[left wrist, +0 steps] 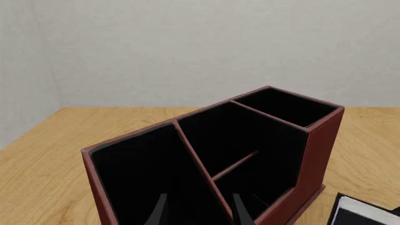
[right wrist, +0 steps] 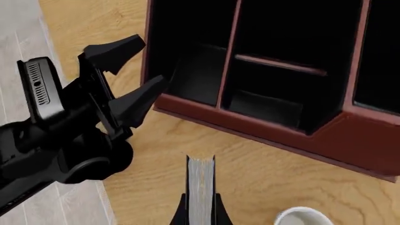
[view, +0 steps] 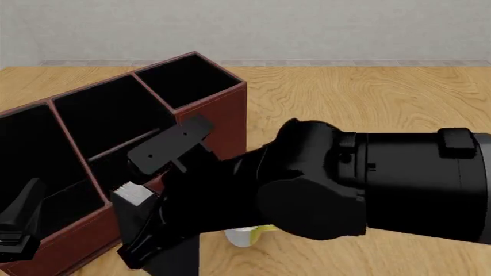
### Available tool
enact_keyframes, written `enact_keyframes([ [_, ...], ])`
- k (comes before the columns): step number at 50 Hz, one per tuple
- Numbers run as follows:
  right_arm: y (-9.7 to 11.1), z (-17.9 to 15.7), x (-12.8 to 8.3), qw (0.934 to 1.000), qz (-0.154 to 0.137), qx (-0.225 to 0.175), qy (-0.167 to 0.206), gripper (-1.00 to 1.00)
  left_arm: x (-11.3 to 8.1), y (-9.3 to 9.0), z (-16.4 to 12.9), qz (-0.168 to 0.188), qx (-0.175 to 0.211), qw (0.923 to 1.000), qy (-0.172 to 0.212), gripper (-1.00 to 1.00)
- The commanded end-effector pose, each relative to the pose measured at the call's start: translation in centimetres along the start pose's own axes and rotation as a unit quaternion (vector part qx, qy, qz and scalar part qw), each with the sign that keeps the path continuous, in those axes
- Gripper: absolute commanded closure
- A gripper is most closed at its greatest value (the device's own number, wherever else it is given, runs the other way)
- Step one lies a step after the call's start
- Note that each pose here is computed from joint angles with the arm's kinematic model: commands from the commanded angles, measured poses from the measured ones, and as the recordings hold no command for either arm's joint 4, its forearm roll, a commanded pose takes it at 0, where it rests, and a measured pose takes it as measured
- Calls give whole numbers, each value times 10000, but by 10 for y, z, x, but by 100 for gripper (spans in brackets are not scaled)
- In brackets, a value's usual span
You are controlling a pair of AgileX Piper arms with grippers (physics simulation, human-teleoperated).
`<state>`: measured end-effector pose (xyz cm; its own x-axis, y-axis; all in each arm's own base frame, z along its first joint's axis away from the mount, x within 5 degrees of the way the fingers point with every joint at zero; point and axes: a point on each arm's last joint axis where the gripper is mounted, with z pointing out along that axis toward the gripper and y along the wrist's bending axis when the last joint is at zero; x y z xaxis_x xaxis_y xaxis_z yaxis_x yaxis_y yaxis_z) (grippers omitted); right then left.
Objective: Pick up the book and place it in the right compartment of the caddy.
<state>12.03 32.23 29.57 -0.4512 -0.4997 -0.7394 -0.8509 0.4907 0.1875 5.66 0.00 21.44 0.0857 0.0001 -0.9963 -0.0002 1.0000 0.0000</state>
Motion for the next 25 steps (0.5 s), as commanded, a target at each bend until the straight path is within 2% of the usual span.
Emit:
enact_keyframes([
  [1,-9,-37,-14,9995,152,71,-264,100,0,0,0,0,0,10000,1,-100],
  [9,-23,-71,-25,9981,136,239,-549,100,0,0,0,0,0,10000,-1,-100],
  [19,-46,-113,-30,9941,175,577,-903,100,0,0,0,0,1,10000,0,-100],
  [25,-51,-134,-34,9917,127,700,-1074,100,0,0,0,-2,1,10000,0,-100],
])
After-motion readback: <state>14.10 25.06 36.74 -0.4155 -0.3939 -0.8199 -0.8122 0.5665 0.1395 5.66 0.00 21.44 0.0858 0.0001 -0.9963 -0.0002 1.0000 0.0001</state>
